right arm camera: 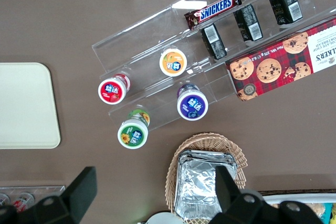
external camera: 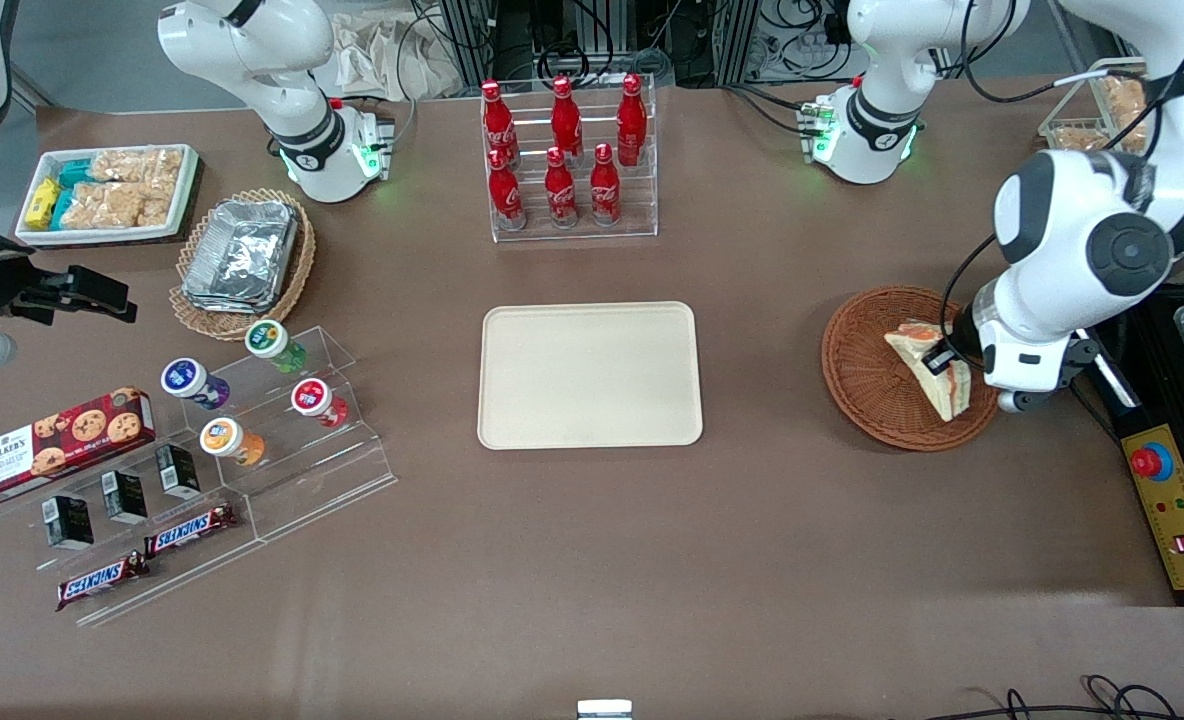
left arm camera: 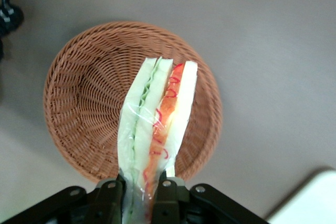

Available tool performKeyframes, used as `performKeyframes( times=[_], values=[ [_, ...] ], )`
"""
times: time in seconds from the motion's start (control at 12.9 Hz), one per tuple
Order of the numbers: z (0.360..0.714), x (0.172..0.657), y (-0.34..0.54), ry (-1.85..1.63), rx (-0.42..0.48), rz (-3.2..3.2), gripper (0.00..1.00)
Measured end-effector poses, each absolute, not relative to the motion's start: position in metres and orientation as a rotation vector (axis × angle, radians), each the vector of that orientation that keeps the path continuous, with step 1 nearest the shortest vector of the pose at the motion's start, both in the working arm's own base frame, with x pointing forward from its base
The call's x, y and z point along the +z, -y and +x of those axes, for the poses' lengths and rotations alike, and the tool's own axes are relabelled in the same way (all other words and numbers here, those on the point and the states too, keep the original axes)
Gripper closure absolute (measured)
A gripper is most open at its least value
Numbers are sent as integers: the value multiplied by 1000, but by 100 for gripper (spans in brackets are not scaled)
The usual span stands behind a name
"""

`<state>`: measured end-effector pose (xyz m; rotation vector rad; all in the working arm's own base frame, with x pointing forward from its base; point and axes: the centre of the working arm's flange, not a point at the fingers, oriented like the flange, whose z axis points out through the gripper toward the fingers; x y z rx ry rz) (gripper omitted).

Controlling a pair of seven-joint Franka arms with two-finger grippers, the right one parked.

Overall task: Place sandwich from basket to tray
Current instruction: 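Lift the sandwich and carry it with the left gripper toward the tray, then lower the sandwich onto the cream tray and open the left gripper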

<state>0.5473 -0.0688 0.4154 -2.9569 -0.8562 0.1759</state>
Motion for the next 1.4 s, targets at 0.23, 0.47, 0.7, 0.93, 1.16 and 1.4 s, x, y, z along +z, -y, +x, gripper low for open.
performKeyframes(
  times=[0.23,0.47,0.7,0.93,1.16,1.4],
  values=[
    [545,465,134,633,197,-3005,79],
    [532,490,210,426,154,-3064,79],
    [523,492,271,319,159,-3108,79],
    [513,473,325,279,149,-3087,79],
    [504,431,376,322,110,-3086,79],
    [497,376,409,298,120,-3069,79]
  ],
)
